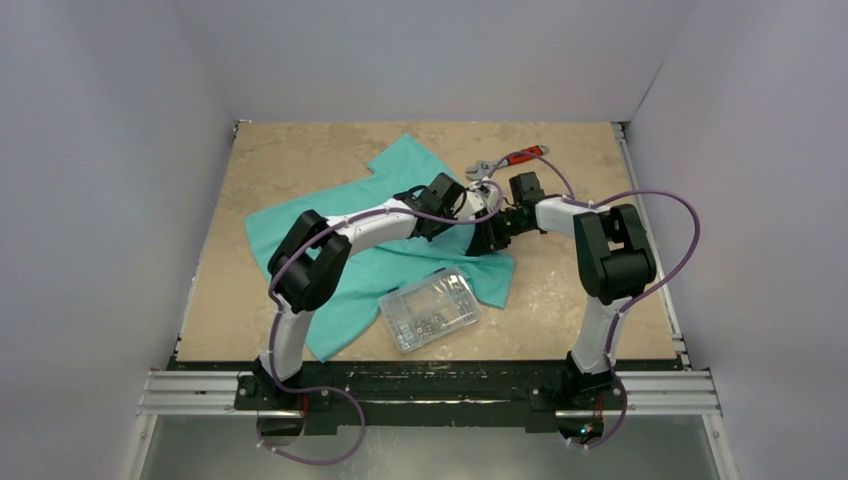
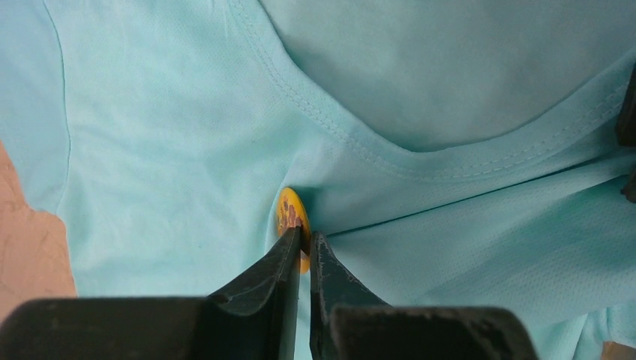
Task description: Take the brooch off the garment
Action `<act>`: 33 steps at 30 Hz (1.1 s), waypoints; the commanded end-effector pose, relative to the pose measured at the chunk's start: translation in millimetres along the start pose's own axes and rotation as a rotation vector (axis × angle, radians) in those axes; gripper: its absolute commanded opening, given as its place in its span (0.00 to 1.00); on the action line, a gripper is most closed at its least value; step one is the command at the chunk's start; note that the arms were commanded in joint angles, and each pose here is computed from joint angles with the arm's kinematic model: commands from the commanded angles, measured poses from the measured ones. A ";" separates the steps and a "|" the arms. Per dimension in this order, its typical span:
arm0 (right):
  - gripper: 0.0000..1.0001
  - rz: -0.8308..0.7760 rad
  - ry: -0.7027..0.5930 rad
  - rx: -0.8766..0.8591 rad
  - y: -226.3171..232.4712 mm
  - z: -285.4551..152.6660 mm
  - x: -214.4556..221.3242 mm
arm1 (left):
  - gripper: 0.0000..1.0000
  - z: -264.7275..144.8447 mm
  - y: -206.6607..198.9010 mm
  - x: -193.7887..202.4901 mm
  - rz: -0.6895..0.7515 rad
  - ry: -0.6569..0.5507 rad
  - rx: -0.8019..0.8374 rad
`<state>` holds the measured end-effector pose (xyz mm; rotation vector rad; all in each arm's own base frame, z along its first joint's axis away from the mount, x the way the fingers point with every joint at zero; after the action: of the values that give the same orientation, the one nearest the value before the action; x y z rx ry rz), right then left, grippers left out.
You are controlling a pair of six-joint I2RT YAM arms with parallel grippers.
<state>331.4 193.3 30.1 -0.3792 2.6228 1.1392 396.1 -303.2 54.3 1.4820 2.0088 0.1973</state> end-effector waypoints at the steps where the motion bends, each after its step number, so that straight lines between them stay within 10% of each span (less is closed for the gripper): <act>1: 0.31 -0.018 -0.045 -0.001 4.9 -5.5 -18.5 | 0.00 -23.5 4.0 -3.2 0.049 -0.004 0.008; 33: 0.61 -0.237 -0.295 -0.141 52.8 -39.7 -57.1 | 0.00 -81.0 2.9 -38.5 -0.302 -0.224 0.488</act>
<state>354.9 195.2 73.6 -0.3723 2.4034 1.1391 364.2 -304.6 93.9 1.3983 2.2219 -0.4045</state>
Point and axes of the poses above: each gripper's point midway between its finger pads, its own z axis out along the fingers, its own y axis along the line the jaws close on, x = y × z, the point moved 1 cm from there along -z, back along the fingers, and after that the axes turned 9 degrees about z, right-handed, at the moved point
